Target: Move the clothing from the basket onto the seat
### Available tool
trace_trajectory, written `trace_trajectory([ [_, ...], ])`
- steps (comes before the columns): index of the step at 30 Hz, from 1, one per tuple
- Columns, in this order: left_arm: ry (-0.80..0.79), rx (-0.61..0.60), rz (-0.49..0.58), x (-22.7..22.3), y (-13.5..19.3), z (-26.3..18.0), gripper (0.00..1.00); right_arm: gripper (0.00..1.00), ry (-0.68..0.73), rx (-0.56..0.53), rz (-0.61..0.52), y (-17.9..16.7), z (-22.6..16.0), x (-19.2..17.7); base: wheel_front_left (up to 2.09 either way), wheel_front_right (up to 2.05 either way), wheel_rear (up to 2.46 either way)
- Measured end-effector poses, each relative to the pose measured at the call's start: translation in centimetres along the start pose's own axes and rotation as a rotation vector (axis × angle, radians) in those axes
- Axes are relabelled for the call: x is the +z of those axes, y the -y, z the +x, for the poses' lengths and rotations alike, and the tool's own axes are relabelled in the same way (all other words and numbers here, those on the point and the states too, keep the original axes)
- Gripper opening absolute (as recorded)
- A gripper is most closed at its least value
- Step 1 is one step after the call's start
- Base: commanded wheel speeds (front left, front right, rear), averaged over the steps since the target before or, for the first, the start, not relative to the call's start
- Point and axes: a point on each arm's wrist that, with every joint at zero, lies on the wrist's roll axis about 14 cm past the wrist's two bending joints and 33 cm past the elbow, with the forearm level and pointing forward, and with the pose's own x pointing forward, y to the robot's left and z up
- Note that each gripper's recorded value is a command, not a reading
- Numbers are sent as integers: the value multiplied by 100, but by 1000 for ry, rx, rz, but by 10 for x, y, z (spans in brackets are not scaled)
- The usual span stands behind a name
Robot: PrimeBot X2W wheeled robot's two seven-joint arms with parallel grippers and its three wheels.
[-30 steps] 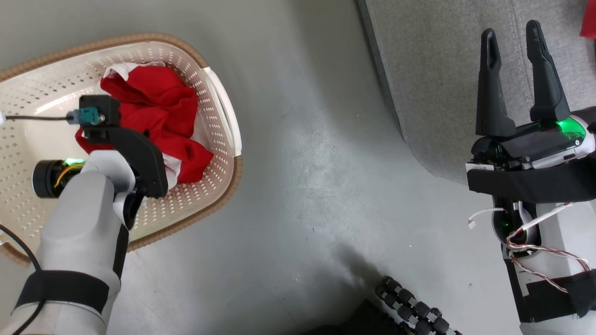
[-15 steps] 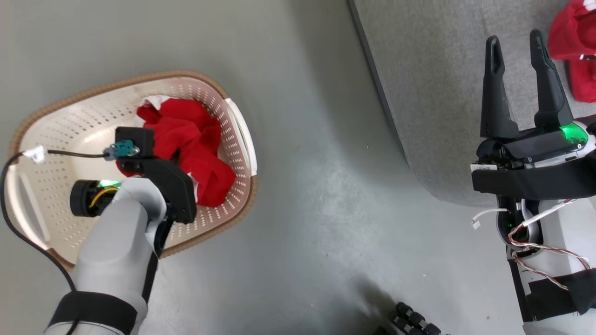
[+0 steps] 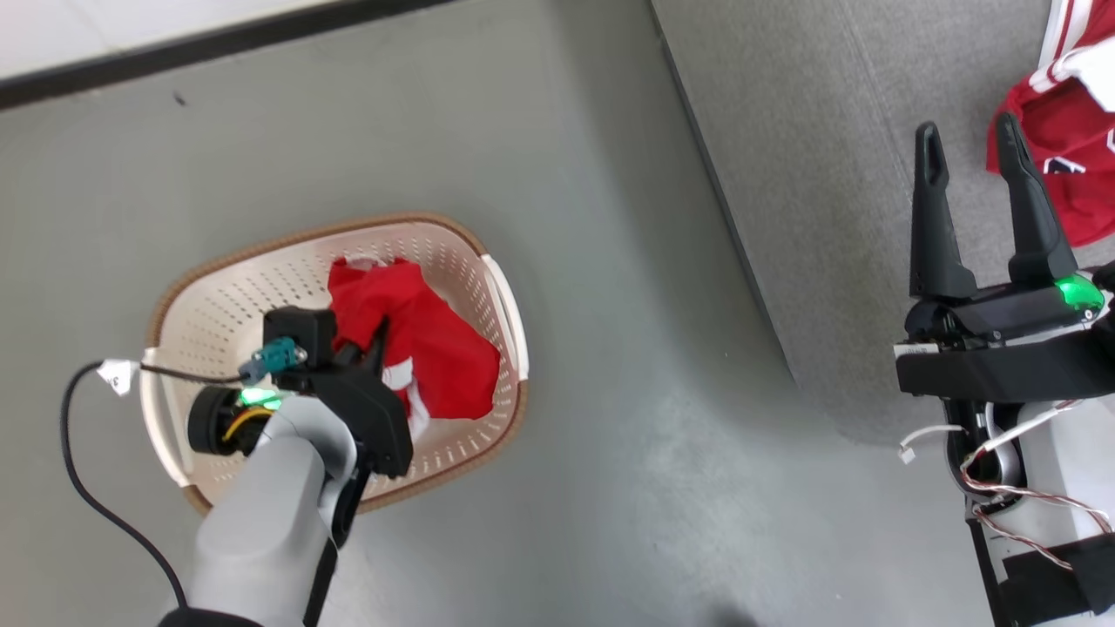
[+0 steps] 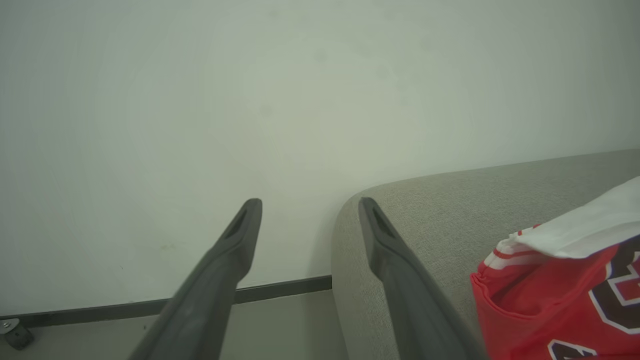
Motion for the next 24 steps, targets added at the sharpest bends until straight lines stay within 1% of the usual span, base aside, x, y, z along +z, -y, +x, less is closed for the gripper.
trace_trajectory([
  [5, 76, -8, 13, 12, 10, -22, 0, 100, 27, 3, 3, 0, -9, 15, 0, 0, 0],
  [12, 210, -9, 12, 48, 20, -49, 0, 100, 54, 14, 17, -4, -21, 30, 0, 0, 0],
  [19, 280, 10, -23, 55, 22, -80, 0, 100, 88, 43, 29, -13, -30, 46, 0, 0, 0],
  [24, 345, 3, -15, 68, 30, -101, 0, 100, 111, 66, 37, -19, -38, 58, 0, 0, 0],
])
